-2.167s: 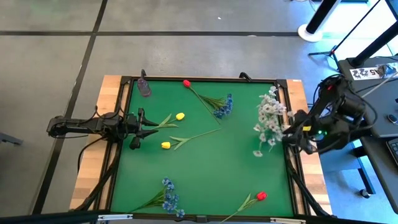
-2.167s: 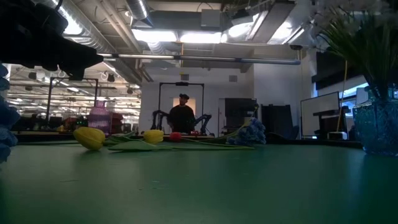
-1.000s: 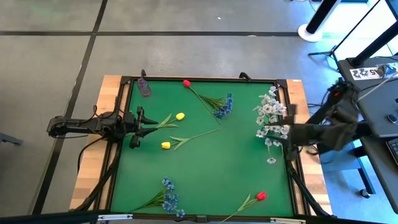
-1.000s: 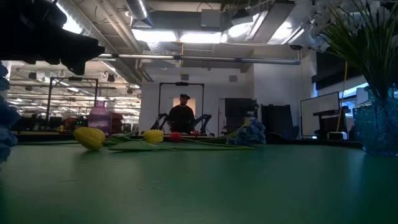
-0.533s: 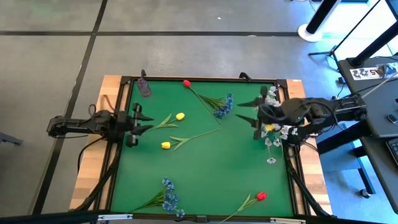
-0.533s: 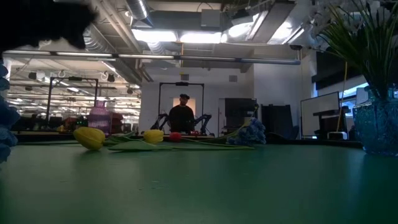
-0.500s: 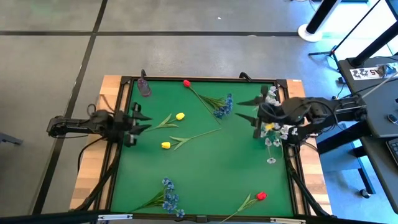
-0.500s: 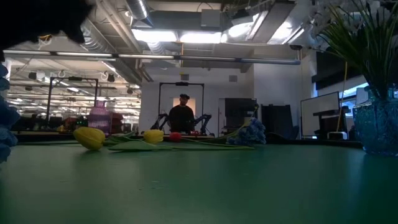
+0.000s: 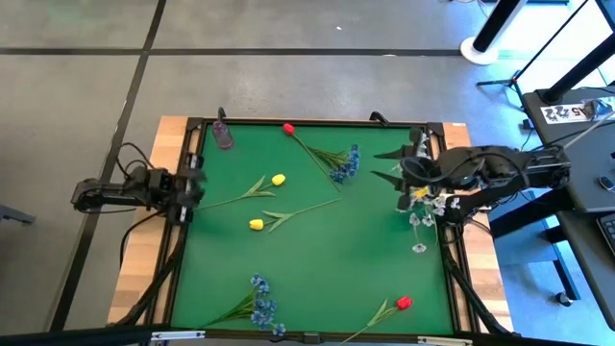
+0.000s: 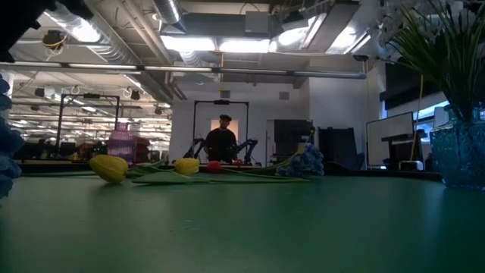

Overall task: Sort flowers into vase by color
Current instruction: Put the top red flower into the blue vase

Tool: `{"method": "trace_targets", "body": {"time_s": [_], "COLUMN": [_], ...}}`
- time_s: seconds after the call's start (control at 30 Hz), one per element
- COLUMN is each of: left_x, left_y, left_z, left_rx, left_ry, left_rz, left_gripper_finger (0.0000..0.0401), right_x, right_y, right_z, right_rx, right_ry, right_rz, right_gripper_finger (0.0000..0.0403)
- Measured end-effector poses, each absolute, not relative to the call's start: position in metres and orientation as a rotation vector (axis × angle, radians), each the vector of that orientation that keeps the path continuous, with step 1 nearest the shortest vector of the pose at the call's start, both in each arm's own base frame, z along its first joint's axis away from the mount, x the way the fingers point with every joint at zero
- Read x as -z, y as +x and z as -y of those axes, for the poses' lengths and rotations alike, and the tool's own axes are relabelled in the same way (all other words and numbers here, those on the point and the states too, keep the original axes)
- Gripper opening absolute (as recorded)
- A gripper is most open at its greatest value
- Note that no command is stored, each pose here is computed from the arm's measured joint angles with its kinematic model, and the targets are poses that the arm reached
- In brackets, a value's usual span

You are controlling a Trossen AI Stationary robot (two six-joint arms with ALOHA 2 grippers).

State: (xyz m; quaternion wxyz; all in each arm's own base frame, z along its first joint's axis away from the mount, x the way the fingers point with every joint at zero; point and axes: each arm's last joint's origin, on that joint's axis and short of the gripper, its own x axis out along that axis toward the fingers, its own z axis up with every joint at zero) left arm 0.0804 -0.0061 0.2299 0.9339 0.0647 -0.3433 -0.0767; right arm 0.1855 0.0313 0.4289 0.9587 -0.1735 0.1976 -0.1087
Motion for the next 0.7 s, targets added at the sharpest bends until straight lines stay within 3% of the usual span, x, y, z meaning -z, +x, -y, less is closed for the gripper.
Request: {"method": "trace_targets", "body": {"time_s": [0.1,0.33,0.57,0.7], "left_x": [-0.231,-0.252,-0.258,-0.258], "left_y": [0.086,0.123,0.195,0.233], "left_z": [0.009,0.009,-0.004,-0.022], "left_rx": [0.213,0.023,-0.450,-0.599], "left_ry": [0.112,-0.008,-0.179,-0.298], "left_rz": [0.702,0.563,0.255,0.120], "left_gripper_finger": [0.0124,0.0124,0.0124,0.0124], "right_x": [-0.439,-0.441,-0.430,-0.426], "right_y": [0.174,0.159,0.158,0.156], "right_z": [-0.028,-0.024,-0.024,-0.023], "right_rx": [0.248,0.259,0.251,0.253], "right_ry": [-0.331,-0.332,-0.357,-0.351], "right_rz": [-0.458,-0.501,-0.577,-0.593], "right_gripper_finger": [0.0166,0.0166,0.0166,0.0166]}}
